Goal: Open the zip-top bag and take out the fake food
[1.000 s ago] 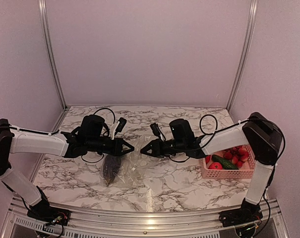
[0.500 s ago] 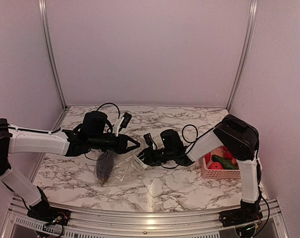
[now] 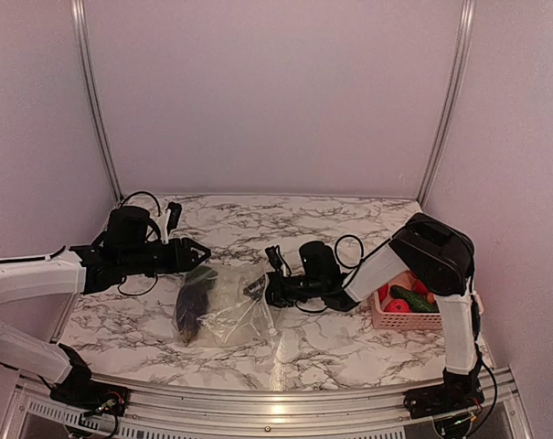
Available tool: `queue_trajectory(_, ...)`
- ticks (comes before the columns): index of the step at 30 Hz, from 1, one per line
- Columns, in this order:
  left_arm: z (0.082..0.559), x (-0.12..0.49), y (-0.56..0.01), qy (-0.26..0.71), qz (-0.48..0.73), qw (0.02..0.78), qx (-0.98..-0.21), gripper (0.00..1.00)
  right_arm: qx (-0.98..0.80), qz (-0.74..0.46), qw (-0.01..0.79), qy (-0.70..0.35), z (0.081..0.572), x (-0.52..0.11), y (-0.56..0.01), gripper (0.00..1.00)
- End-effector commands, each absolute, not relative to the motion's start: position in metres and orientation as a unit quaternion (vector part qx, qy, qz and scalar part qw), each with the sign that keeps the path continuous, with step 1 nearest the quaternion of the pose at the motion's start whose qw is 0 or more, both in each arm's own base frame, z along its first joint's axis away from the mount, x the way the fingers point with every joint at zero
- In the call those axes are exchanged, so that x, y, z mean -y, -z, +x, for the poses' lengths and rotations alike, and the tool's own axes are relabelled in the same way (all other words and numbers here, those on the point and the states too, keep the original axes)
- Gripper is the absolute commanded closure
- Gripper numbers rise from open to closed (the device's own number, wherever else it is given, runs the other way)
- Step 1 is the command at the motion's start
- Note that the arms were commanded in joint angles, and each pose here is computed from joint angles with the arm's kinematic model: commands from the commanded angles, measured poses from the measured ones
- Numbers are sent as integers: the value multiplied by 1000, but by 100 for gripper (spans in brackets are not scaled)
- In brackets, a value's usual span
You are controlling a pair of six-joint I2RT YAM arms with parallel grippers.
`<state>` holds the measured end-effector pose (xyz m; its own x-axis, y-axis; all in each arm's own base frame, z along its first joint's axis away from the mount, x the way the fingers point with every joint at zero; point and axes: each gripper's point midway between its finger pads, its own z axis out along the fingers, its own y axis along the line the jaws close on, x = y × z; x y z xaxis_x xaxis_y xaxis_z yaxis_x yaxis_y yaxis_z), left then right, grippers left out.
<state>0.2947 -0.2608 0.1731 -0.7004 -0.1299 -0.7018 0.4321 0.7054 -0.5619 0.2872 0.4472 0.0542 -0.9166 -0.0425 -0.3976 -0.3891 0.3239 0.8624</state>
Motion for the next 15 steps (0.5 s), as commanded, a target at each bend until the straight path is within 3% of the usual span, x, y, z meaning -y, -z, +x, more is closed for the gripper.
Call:
queue_trajectory(1, 288, 197, -110, 264, -20, 309, -913, 52, -789, -147, 151, -577, 281, -447, -51, 51)
queue_trajectory(8, 264, 169, -73, 251, -64, 257, -931, 54, -780, -163, 145, -587, 273, -447, -50, 46)
queue_trajectory(15, 252, 189, -63, 326, -60, 241, -912, 67, -770, -176, 131, -600, 268, -450, -48, 41)
